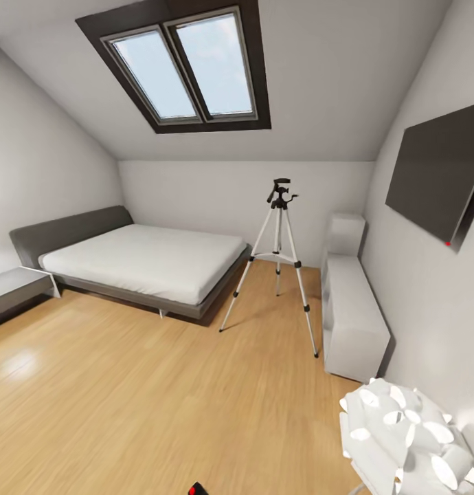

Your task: Attach the digital camera to the camera tripod in the bedroom.

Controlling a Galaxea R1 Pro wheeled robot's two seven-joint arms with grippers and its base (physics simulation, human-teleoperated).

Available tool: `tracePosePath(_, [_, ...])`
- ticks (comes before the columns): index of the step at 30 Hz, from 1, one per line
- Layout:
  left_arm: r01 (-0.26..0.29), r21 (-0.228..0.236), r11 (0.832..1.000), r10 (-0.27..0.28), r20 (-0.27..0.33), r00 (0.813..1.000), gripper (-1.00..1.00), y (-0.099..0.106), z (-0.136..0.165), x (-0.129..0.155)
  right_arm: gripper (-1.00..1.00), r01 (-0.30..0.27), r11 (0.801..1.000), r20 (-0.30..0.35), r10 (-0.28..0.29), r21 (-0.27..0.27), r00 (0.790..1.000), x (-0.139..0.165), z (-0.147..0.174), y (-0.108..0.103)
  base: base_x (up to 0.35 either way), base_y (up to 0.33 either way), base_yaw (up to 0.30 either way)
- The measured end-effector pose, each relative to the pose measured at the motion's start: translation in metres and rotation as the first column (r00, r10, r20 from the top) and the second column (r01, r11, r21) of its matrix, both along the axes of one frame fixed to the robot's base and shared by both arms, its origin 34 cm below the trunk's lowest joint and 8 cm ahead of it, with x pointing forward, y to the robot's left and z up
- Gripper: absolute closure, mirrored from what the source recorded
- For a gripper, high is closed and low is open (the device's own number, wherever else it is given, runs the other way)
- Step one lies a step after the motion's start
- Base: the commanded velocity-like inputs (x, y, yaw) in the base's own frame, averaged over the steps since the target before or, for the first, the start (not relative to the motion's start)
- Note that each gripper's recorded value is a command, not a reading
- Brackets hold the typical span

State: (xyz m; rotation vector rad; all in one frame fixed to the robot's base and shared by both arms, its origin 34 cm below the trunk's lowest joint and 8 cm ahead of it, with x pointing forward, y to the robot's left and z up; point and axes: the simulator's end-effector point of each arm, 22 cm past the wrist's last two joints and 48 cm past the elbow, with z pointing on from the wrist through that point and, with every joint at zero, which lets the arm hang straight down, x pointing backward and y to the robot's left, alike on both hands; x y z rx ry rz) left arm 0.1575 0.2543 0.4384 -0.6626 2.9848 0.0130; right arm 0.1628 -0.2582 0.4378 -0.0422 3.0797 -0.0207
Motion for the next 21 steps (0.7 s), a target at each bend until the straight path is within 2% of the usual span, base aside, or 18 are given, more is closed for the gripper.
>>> tracePosePath(5, [-0.003,0.000,1.000,0.003,0.000,1.000,-1.00,0.0001,0.0000,-0.0001,-1.00,0.001,1.000,0.000,-0.001,0.000,1.000,-0.0001,0.0000,0.0000,0.025,-0.084,-0.081])
tracePosePath(15, [-0.009,0.000,1.000,0.009,-0.001,1.000,-1.00,0.0003,0.0000,-0.0001,-1.00,0.001,1.000,0.000,-0.001,0.000,1.000,-0.0001,0.0000,0.0000,0.005,-0.017,-0.191])
tracePosePath(21, [-0.010,0.001,1.000,0.010,-0.001,1.000,-1.00,0.0005,0.0000,-0.0002,-1.00,0.001,1.000,0.000,-0.001,0.000,1.000,0.0000,0.0000,0.0000,0.001,-0.002,-0.068])
